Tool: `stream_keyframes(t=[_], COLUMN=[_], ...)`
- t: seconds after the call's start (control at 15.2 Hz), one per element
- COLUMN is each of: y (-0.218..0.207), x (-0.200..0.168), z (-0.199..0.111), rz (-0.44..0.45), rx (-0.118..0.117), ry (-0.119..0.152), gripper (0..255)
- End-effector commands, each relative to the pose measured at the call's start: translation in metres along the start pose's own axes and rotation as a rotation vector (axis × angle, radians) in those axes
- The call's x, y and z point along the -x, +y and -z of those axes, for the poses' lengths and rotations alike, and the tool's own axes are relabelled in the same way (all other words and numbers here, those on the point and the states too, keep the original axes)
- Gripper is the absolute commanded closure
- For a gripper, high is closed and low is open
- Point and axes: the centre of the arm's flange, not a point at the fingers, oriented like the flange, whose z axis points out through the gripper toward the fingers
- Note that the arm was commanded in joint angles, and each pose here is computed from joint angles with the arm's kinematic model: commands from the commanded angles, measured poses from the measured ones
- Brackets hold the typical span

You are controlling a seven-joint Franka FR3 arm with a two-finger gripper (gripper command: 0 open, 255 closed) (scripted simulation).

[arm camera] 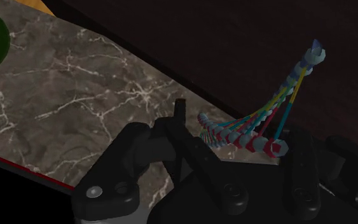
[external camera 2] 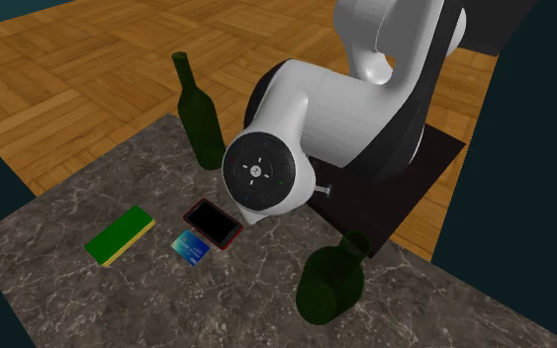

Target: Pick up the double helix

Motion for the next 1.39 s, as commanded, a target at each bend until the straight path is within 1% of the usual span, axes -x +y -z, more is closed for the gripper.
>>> stream_keyframes(t=[0.0,0.53,1.32], y=[0.000,0.000,-0.002], x=[0.000,0.000,0.036], z=[-0.001,-0.001,0.051], rz=[0.000,0.000,0.000], rx=[0.000,0.000,0.000], ry=[0.000,0.000,0.000], gripper=[255,255,255])
